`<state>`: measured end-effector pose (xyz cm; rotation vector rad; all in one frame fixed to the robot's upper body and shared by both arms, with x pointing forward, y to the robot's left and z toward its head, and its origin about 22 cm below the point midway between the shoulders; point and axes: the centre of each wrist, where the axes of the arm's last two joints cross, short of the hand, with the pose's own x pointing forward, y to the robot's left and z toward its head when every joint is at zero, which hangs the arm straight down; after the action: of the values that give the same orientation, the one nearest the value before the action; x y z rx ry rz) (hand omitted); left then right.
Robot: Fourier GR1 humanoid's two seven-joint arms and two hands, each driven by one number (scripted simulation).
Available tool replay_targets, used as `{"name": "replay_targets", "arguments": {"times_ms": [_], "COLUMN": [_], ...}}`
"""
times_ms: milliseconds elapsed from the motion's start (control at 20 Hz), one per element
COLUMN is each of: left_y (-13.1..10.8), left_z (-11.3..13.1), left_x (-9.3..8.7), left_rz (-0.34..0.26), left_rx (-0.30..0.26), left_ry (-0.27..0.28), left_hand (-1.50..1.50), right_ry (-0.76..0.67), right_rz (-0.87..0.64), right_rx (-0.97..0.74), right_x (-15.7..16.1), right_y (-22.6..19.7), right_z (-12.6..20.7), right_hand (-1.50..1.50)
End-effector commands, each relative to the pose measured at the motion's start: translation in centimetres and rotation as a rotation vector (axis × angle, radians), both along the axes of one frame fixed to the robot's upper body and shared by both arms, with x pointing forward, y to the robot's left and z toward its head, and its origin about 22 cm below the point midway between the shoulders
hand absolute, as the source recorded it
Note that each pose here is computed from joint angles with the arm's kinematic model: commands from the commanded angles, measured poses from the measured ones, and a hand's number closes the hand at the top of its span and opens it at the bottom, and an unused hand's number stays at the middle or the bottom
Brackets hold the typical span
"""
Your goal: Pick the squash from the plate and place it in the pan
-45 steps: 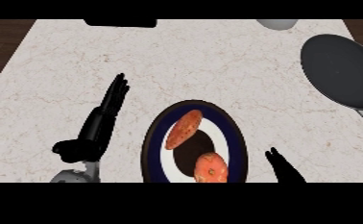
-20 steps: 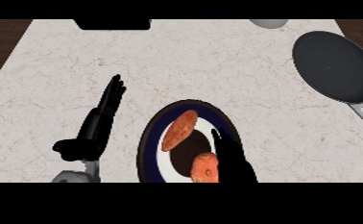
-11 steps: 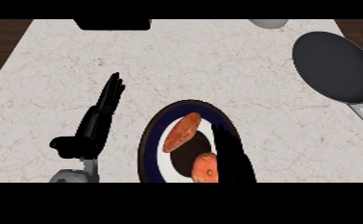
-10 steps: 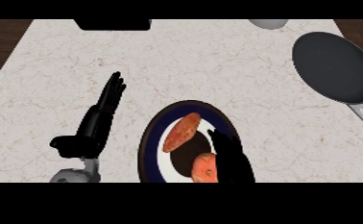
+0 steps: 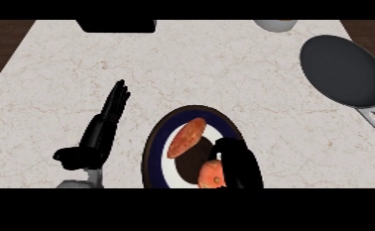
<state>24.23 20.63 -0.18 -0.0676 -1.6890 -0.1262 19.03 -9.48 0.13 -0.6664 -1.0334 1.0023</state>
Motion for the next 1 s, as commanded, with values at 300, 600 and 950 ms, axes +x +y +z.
{"name": "replay_targets", "arguments": {"times_ms": [300, 600, 950], "left_y": [0.5, -1.0, 0.7], "left_z": [0.4, 0.7, 0.9], "left_x": [-0.5, 0.3, -0.2], "left_rz": [0.015, -0.020, -0.002], "left_rx": [0.017, 0.007, 0.011], "left_ry": [-0.010, -0.006, -0.019], "left_hand": [0.00, 0.00, 0.00], "right_ry": [-0.220, -0.304, -0.612], "right_rz": [-0.081, -0.106, -0.217], "right_rx": [-0.077, -0.084, -0.127], "right_x": [-1.1, 9.6, 11.7], "right_y": [-1.3, -5.2, -7.2], "right_z": [0.1, 5.2, 11.5], "right_hand": [1.50, 1.50, 1.50]}}
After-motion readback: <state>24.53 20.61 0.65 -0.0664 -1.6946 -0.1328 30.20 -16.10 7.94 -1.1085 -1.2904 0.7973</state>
